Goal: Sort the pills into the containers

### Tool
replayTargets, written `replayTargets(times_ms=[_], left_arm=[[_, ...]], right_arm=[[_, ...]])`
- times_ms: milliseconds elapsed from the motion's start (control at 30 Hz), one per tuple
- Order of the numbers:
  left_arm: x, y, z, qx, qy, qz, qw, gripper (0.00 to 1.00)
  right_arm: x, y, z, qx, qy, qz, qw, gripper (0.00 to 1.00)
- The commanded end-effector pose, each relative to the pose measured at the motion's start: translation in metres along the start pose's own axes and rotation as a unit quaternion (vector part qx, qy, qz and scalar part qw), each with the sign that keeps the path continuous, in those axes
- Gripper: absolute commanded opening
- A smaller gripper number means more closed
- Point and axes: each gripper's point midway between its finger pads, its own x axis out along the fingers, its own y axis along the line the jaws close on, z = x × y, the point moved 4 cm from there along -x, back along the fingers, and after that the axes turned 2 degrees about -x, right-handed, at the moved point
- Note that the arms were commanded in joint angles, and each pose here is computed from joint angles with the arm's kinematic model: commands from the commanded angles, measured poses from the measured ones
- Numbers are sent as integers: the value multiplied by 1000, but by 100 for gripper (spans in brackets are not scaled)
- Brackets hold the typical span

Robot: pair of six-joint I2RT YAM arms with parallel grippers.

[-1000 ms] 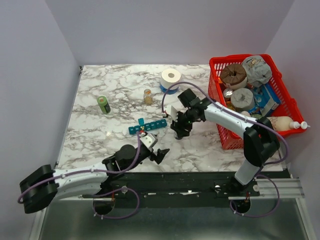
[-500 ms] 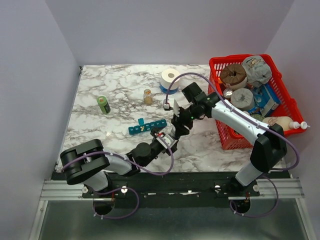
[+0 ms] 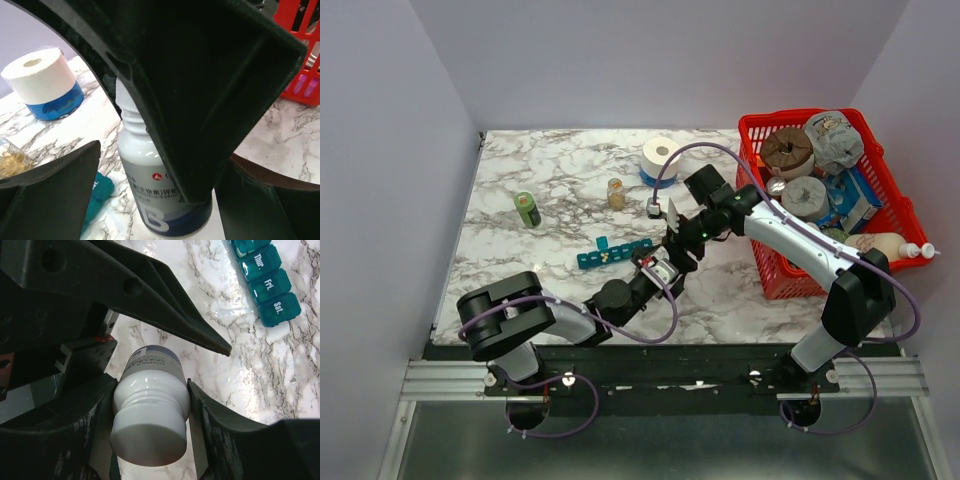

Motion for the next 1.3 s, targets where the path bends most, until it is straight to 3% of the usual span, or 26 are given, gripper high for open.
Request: replayTargets(times_ms=[0, 100, 333, 367, 400, 467, 500, 933, 1067, 1267], left_arm=[[10, -3, 10, -22, -17, 9, 1000, 85], [11, -3, 7, -19, -9, 9, 1000, 70], [10, -3, 3, -16, 6, 8, 1000, 48], [10, -4, 3, -16, 7, 6, 1000, 41], [10, -4, 3, -16, 7, 7, 1000, 27], [9, -5, 3, -18, 8, 3, 1000, 14], [9, -5, 2, -17, 10, 2, 1000, 0], [7, -3, 14, -34, -9, 4, 999, 0], [5, -1, 16, -37, -13, 6, 999, 0], [4, -1, 16, -42, -17, 7, 999, 0]], right_arm=[[-10, 12, 13, -4, -25, 14, 1000, 43], [-9, 12, 11, -2, -22, 15, 1000, 43], [-8, 9, 11, 0, -22, 6, 1000, 42], [-9, 9, 12, -1, -23, 7, 1000, 42], [-8, 9, 13, -1, -24, 10, 1000, 42], [-9, 11, 14, 0, -26, 14, 1000, 43], [-9, 13, 14, 0, -27, 20, 999, 43], [-10, 15, 16, 12, -26, 32, 999, 57], [-9, 16, 17, 13, -27, 34, 999, 65], [-8, 16, 18, 17, -30, 37, 999, 66]])
